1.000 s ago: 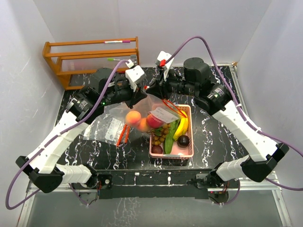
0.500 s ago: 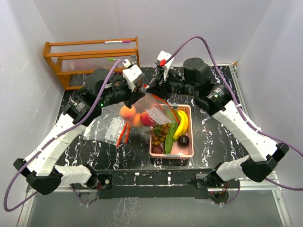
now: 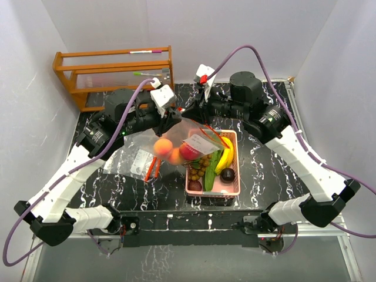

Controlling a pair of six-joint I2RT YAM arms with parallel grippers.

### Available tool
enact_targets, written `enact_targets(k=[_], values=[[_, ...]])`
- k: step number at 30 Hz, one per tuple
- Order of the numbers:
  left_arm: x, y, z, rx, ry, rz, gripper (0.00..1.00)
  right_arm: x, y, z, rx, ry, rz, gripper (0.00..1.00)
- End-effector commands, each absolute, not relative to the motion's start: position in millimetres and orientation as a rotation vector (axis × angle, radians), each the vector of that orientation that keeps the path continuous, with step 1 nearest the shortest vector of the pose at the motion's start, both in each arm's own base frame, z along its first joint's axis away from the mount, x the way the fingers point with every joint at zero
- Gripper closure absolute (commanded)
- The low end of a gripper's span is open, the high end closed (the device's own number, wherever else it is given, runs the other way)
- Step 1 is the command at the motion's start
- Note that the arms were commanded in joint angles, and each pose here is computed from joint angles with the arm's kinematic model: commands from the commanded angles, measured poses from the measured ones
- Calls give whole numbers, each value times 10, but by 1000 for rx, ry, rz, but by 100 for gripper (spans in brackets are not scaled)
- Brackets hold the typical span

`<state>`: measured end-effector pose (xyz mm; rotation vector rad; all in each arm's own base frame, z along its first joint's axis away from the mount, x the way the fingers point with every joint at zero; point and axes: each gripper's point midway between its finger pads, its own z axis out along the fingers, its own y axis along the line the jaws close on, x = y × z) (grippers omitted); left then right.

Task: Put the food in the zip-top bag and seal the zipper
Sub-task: Zip the zipper food storage bag.

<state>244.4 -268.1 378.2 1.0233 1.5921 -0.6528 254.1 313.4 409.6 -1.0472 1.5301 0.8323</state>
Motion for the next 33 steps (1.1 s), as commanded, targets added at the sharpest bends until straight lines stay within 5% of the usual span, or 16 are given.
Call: enact_targets(k=[1, 7, 11, 14, 20, 25, 29, 33], values=[[2354, -2680, 4067, 1038, 1444, -664, 79, 2427, 3113, 4402, -1063, 1435, 861, 92], [2357, -2683, 4089, 1046, 1394, -649, 72, 2352, 3109, 4452, -1087, 1410, 879, 92], [2325, -2729, 4039, 1069, 1381, -677, 81, 2328, 3114, 4456, -1094, 1407, 890, 92], [2340, -2752, 3976, 1078, 1399, -684, 100, 2304, 3116, 4441, -1105, 1411, 900, 92], [2279, -2794, 3984, 1106, 1344, -711, 100, 2330, 3098, 4380, -1100, 1434, 884, 91], [2366, -2680, 4104, 989, 1358, -664, 100, 2418, 2991, 4386, -1045, 1457, 802, 73], [2462, -2661, 4054, 965, 1412, -631, 100, 2439, 2921, 4439, -1021, 1440, 761, 49], [2482, -2662, 4046, 956, 1421, -629, 100, 2377, 2936, 4508, -1039, 1411, 784, 42]])
